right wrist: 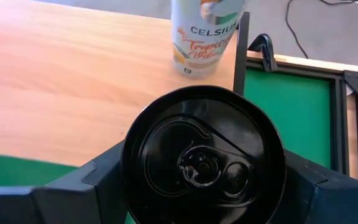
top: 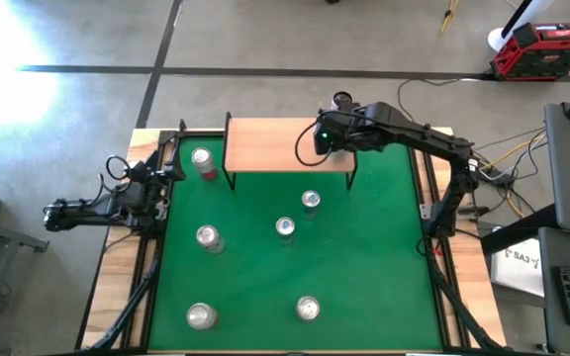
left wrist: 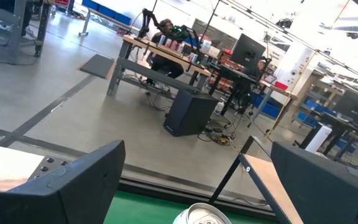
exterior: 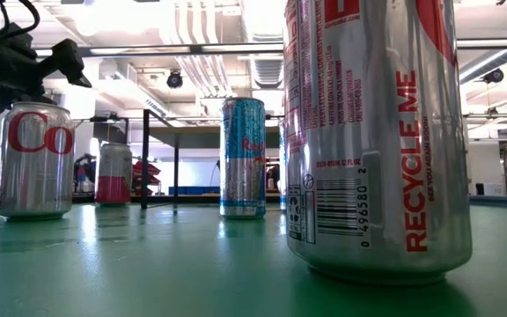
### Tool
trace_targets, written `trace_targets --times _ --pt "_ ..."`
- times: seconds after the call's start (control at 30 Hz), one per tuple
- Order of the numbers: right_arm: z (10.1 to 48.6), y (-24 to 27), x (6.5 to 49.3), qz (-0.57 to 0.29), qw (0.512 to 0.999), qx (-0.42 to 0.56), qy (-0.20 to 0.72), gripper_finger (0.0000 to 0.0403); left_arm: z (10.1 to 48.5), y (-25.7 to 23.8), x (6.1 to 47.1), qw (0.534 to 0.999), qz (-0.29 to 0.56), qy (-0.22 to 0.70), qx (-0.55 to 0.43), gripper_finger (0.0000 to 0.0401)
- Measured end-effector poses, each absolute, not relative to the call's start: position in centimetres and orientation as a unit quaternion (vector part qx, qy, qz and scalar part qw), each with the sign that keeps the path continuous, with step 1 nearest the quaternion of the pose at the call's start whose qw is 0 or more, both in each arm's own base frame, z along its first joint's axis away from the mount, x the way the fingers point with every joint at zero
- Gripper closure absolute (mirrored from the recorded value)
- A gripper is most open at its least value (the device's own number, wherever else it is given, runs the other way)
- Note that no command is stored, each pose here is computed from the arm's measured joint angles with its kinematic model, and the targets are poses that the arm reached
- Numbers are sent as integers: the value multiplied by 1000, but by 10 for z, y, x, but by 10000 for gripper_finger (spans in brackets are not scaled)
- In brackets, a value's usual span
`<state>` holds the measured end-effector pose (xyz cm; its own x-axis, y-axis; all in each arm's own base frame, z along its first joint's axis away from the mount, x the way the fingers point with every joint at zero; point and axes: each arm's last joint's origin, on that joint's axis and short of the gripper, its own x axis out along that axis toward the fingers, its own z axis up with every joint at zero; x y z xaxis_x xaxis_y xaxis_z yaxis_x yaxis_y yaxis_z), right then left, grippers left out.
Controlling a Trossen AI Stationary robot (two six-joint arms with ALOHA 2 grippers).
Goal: Place canned beverage on shelf
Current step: Put the white-yellow soda can on the shelf aligned with the other white-yellow soda can
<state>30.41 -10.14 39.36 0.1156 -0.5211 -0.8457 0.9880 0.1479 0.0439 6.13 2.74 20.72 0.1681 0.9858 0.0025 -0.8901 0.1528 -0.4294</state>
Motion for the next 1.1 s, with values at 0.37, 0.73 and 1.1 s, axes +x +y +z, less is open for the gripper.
trace_targets --times 0.37,0.73,1.1 --pt "392 -114 302 -562 657 357 353 138 207 27 61 746 629 -143 -168 12" --pt "392 -115 304 -559 662 359 347 138 207 27 61 746 629 -143 -167 12" --pt "389 -115 304 -562 660 355 352 138 207 27 61 746 629 -143 -167 12"
